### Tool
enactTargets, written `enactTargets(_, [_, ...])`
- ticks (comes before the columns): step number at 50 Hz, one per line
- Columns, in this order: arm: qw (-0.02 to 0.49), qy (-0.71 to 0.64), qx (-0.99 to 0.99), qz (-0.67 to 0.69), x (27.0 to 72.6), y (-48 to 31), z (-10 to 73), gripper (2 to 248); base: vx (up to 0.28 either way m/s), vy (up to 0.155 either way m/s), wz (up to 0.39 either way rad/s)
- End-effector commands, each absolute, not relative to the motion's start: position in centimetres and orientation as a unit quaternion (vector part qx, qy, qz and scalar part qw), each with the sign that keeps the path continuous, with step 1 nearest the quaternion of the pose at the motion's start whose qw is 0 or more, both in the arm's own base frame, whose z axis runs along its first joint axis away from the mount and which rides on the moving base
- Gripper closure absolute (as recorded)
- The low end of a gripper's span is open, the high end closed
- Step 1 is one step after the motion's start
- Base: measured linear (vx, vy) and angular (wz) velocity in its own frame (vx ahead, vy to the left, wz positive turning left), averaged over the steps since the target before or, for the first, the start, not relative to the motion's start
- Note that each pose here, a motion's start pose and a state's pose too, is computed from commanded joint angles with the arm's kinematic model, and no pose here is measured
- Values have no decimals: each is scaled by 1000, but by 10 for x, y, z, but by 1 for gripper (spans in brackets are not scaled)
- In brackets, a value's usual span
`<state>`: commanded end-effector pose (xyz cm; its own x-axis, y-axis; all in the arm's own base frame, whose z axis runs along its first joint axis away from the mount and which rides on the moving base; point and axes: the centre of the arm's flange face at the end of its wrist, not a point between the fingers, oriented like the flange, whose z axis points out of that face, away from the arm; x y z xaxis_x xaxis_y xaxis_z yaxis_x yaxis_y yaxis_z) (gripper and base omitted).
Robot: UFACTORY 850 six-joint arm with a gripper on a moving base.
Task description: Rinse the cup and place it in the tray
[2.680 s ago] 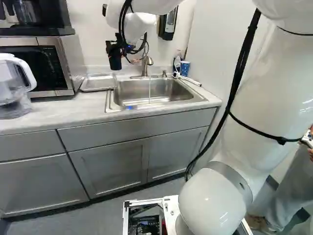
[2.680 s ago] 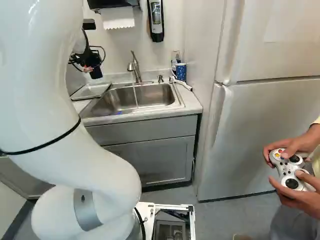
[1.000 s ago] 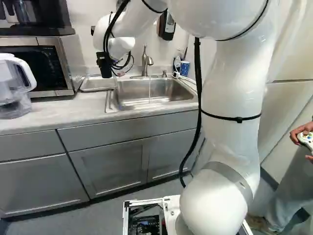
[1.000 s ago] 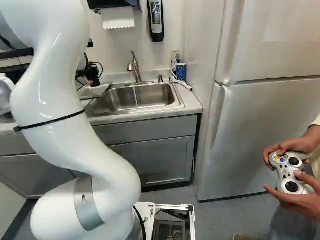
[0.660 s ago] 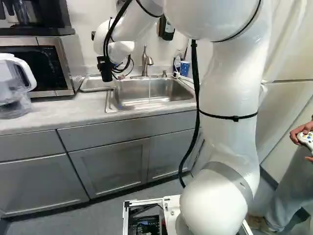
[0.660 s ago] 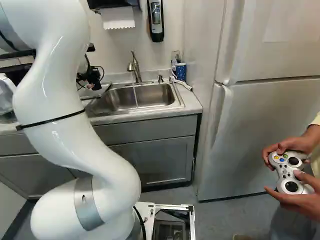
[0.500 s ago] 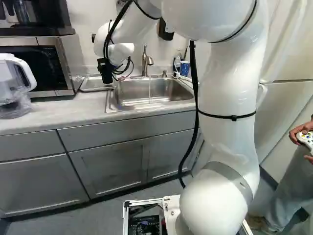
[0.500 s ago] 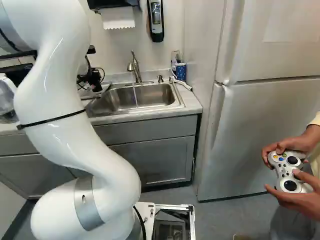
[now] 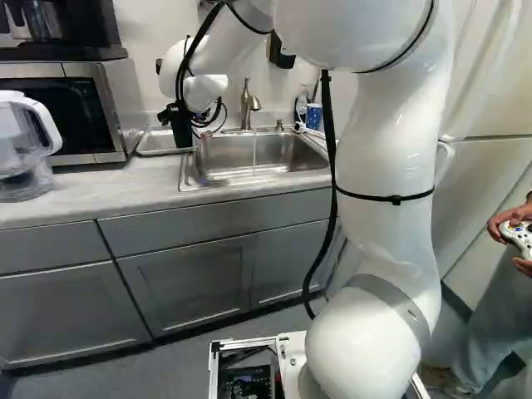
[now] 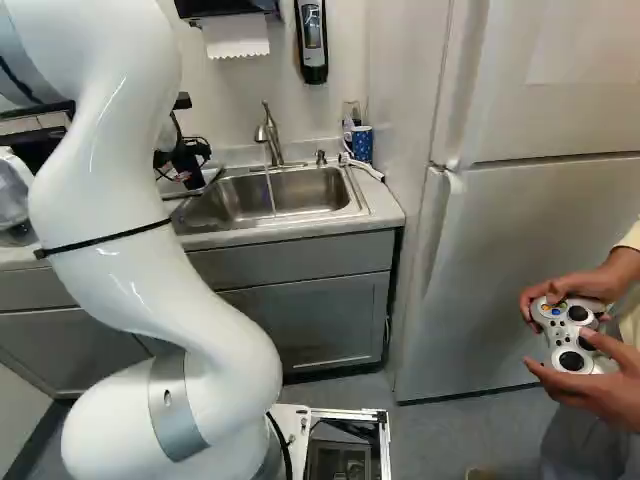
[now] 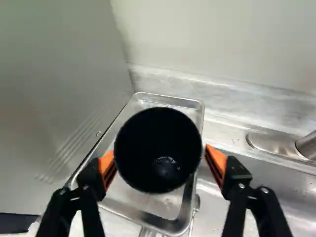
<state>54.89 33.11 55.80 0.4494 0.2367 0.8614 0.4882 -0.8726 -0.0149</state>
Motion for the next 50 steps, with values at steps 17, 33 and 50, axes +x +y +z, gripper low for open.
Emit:
enactTargets(17, [132, -215, -840, -480, 548, 331, 561, 3, 0, 0, 0])
enactTargets(33, [136, -213, -833, -492, 546, 329, 578, 3, 0, 0, 0])
enactTargets(50, [140, -211, -825, -506, 543, 327, 598, 3, 0, 0, 0])
